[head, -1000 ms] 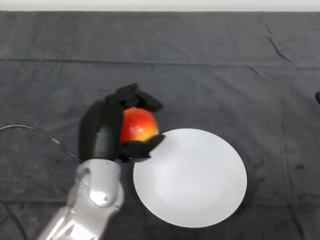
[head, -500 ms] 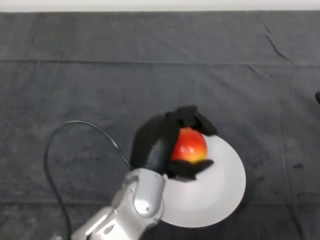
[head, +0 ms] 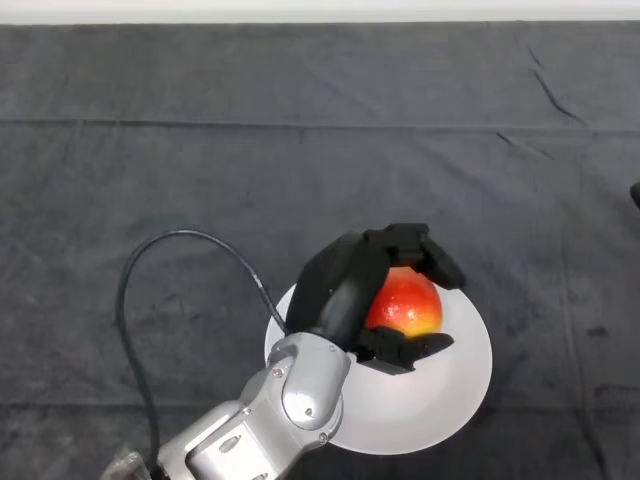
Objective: Move the apple to the plate
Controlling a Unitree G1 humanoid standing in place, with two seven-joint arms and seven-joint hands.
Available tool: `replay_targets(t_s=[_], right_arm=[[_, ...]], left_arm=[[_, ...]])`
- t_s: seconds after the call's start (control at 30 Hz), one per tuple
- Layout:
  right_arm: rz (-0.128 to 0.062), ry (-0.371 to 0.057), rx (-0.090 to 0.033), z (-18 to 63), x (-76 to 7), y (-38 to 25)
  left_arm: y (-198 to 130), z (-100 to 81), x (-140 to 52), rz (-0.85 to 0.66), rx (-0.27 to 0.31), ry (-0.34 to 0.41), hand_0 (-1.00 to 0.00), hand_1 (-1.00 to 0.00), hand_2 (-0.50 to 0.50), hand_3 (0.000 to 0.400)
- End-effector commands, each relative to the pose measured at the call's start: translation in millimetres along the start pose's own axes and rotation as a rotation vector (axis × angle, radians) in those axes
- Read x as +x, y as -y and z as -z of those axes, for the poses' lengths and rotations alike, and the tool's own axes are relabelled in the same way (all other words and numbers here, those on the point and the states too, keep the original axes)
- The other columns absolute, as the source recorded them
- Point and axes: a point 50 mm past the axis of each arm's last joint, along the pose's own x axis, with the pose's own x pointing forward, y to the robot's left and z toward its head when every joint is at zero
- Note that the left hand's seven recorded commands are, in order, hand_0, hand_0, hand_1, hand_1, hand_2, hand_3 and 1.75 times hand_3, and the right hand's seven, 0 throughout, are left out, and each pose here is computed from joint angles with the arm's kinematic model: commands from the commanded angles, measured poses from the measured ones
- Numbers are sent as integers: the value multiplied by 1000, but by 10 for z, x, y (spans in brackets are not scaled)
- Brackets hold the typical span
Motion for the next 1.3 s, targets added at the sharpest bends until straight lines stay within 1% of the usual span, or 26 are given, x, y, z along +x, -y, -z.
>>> replay_targets(t_s=[0.03, 0.07, 0.1, 0.13, 0.17, 0.2, 0.23, 0.53, 0.8, 1.1, 1.3], right_arm=[[-15, 34, -24, -129, -15, -71], [-15, 34, -24, -129, -15, -71], [-15, 34, -24, -129, -15, -71], [-15, 34, -24, -129, -15, -71], [-15, 34, -24, -129, -15, -71], [-15, 34, -24, -129, -15, -71], [-15, 34, -24, -129, -15, -71], [-15, 34, -24, -129, -16, -71], [-15, 34, -24, -129, -15, -71], [-15, 34, -24, -128, -15, -70], [-15, 34, -25, -127, -15, -69]], left_arm=[[-40, 0, 67, 13, 42, 20, -1000, -792, -104, 400], [-38, 2, 65, 13, 44, 19, -1000, -784, -108, 400], [-36, 3, 65, 13, 45, 19, -976, -757, -110, 391], [-34, 4, 65, 13, 46, 18, -729, -502, -114, 292], [-32, 5, 65, 13, 47, 18, -573, -165, -204, 229], [-31, 6, 65, 13, 49, 17, -357, 0, -178, 143], [-30, 6, 66, 13, 50, 17, 0, 0, 0, 0], [-100, -3, 80, 3, 67, 14, 0, 0, 0, 0], [-422, 1, 43, -76, 67, 31, 0, 0, 0, 0], [-905, 121, -126, -252, 43, 50, 0, 0, 0, 0], [-1303, 243, -333, -398, 35, 52, 0, 0, 0, 0]])
